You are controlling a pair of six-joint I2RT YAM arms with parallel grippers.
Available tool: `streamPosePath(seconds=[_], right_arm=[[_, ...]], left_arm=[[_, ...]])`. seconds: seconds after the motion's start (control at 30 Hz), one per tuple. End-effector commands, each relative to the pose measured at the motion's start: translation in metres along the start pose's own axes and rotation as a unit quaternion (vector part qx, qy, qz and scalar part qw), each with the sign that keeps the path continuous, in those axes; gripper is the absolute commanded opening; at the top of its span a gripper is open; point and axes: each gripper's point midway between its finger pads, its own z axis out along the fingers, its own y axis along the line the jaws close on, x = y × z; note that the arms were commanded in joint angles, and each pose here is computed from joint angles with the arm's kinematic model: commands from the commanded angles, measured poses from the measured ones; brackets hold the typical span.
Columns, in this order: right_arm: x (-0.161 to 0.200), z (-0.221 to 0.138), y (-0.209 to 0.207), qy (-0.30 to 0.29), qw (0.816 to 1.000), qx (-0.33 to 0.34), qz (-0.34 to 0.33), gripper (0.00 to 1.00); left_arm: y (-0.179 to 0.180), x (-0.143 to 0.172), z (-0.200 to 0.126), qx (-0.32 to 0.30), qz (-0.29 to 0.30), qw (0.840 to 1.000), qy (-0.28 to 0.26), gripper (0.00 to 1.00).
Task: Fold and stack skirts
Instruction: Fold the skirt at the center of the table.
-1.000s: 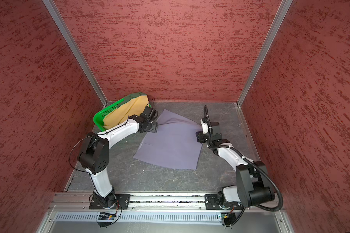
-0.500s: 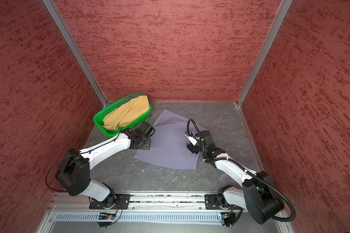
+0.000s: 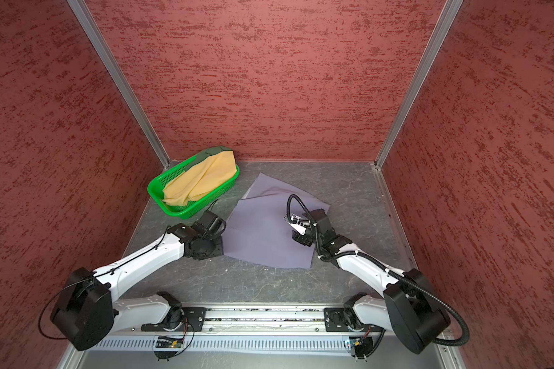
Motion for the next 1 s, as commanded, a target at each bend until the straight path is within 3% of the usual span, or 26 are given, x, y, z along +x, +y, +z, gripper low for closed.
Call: streamPosePath(seconds=[0.0, 0.57, 0.77, 0.97], right_arm=[[-0.006, -0.003, 0.002, -0.002, 1.000, 0.005, -0.030, 0.76], [-0.007, -0.003, 0.019, 0.006, 0.998, -0.014, -0.053, 0.73], [-0.007, -0.005, 0.025, 0.005, 0.998, -0.025, -0.055, 0.73], [-0.006, -0.006, 0.032, 0.010, 0.998, -0.029, -0.046, 0.72]], left_arm=[[-0.013, -0.011, 0.003, 0.048, -0.042, 0.998, -0.014, 0.49], [0.007, -0.017, 0.034, 0.005, -0.098, 0.995, -0.013, 0.50], [0.015, -0.014, 0.039, -0.015, -0.099, 0.995, -0.013, 0.44], [0.020, -0.016, 0.049, -0.030, -0.100, 0.994, -0.020, 0.31]])
